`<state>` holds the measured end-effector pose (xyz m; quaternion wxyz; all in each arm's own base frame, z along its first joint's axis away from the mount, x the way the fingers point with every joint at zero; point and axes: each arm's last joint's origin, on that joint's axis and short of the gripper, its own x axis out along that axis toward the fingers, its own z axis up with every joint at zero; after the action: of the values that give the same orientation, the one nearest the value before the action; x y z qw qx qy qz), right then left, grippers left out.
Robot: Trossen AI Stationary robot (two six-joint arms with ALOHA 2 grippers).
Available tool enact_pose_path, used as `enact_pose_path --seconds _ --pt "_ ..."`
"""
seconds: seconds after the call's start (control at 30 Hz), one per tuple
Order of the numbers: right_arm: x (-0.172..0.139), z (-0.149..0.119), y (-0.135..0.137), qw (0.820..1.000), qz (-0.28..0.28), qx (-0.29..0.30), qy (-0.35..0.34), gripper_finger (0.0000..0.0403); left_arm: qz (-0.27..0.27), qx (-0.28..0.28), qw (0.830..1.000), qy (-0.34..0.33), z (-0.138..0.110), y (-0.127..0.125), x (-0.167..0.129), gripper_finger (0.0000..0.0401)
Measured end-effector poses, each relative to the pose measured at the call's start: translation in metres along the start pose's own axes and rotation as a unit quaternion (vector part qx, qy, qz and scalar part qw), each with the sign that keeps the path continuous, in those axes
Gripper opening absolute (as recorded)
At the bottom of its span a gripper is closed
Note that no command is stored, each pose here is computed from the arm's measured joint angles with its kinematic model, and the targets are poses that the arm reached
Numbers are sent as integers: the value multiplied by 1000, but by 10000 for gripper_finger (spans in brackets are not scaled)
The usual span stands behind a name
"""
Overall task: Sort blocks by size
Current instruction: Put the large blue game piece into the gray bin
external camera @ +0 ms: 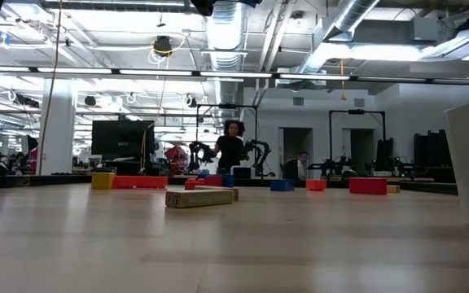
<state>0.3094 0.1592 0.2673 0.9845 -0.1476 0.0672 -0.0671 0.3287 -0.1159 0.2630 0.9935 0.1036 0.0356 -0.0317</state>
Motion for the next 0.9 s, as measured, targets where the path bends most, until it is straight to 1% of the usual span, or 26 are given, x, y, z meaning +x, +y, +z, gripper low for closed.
enact_pose_path --seconds 0.17,0.27,0.33,0.4,0.43,0.5,0.57,0.67,0.73,0.8,0.9 --pt "-6 -3 1 999 8 -24 28 164 26 -8 999 40 -7 1 0 206" --pt "-18 5 -1 998 14 -1 56 164 24 -4 996 80 -15 0 -2 235" --pt "-30 12 -3 996 23 27 76 164 21 1 994 105 -20 -1 -2 244" --pt "-42 12 -2 992 41 51 109 164 18 2 992 126 -24 -1 -3 247" --pt "-49 10 -1 988 60 66 128 164 18 0 991 136 -26 -1 -4 247" --pt "-61 7 2 975 100 105 167 164 15 0 987 159 -30 -2 -5 247" --pt "-73 2 7 961 119 138 210 164 6 -7 984 176 -34 -3 -7 246" --pt "-88 -8 20 943 120 165 263 168 -7 -22 981 193 -37 -3 -8 245" --pt "-95 -14 31 934 121 178 284 175 -11 -28 980 199 -38 -4 -8 245" --pt "-101 -19 40 929 121 183 298 177 -11 -28 978 205 -39 -4 -9 245" --pt "-106 -26 51 926 108 191 307 177 -11 -29 978 204 -39 -4 -8 245"
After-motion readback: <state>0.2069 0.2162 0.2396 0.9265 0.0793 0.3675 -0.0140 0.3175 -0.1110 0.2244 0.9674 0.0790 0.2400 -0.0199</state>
